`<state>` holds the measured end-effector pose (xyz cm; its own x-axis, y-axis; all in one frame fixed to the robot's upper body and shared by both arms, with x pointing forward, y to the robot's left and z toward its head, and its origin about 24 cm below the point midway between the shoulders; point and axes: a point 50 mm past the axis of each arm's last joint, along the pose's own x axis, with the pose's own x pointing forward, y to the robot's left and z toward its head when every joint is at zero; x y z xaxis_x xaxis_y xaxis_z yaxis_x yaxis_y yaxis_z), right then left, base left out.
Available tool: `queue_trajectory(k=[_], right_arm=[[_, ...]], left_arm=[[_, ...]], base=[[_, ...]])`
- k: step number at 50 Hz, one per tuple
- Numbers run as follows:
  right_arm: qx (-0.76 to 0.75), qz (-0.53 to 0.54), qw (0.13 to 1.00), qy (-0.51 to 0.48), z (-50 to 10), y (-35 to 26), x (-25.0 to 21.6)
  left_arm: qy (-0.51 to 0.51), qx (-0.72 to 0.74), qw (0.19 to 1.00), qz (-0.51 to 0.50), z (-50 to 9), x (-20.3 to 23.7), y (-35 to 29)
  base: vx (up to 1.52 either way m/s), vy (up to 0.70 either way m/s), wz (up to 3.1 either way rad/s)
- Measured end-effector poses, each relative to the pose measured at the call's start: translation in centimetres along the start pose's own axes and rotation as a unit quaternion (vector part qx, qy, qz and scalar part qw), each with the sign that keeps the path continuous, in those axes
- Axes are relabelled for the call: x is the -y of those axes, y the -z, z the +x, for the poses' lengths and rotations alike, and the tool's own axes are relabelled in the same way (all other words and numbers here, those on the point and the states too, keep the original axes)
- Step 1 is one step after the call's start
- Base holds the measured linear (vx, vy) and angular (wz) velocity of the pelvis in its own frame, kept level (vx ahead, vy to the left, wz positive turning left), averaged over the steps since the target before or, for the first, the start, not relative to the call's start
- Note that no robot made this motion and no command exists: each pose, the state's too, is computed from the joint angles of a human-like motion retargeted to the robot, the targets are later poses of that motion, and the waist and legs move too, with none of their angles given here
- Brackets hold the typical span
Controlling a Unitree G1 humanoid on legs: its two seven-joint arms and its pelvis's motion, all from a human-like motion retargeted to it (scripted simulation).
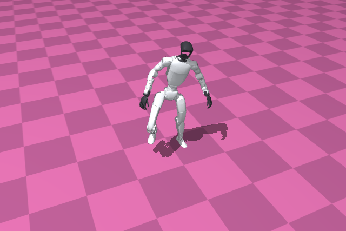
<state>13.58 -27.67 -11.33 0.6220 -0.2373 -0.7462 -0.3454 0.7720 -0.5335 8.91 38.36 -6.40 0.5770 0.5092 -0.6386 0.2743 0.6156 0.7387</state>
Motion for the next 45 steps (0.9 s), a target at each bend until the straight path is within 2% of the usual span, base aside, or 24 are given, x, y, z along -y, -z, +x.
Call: queue_trajectory(k=[6,14,22,31,36,42,45], right_arm=[[-0.036,-0.049,0.998,0.031,-0.5,2.2,0.9],[-0.083,-0.023,0.996,0.007,-1.1,4.4,0.0],[-0.109,-0.001,0.994,0.003,-1.0,5.1,0.7],[-0.079,0.008,0.994,0.072,-0.3,3.2,3.9],[-0.094,-0.009,0.989,0.115,-0.8,4.3,4.1],[-0.106,-0.017,0.992,0.063,-0.8,4.8,3.6],[-0.087,-0.015,0.994,0.059,-0.3,3.6,4.5]], left_arm=[[-0.099,0.057,0.993,-0.027,0.4,-3.8,-2.7],[-0.120,0.091,0.988,-0.034,0.2,-5.8,-4.0],[-0.107,-0.028,0.988,-0.112,-0.3,-1.5,1.1],[-0.025,-0.116,0.986,-0.117,-2.3,3.7,5.3],[-0.028,-0.085,0.991,-0.097,-1.8,5.3,3.2],[-0.032,0.016,0.999,-0.009,-1.8,5.3,0.1],[-0.040,0.015,0.999,-0.019,-2.4,5.1,0.6]], base=[[0.06,-0.14,0.57],[0.08,-0.23,0.40],[0.10,-0.34,0.22],[0.08,-0.63,-0.29],[-0.04,-0.63,0.20],[-0.08,-0.49,0.51],[-0.04,-0.32,-0.09]])
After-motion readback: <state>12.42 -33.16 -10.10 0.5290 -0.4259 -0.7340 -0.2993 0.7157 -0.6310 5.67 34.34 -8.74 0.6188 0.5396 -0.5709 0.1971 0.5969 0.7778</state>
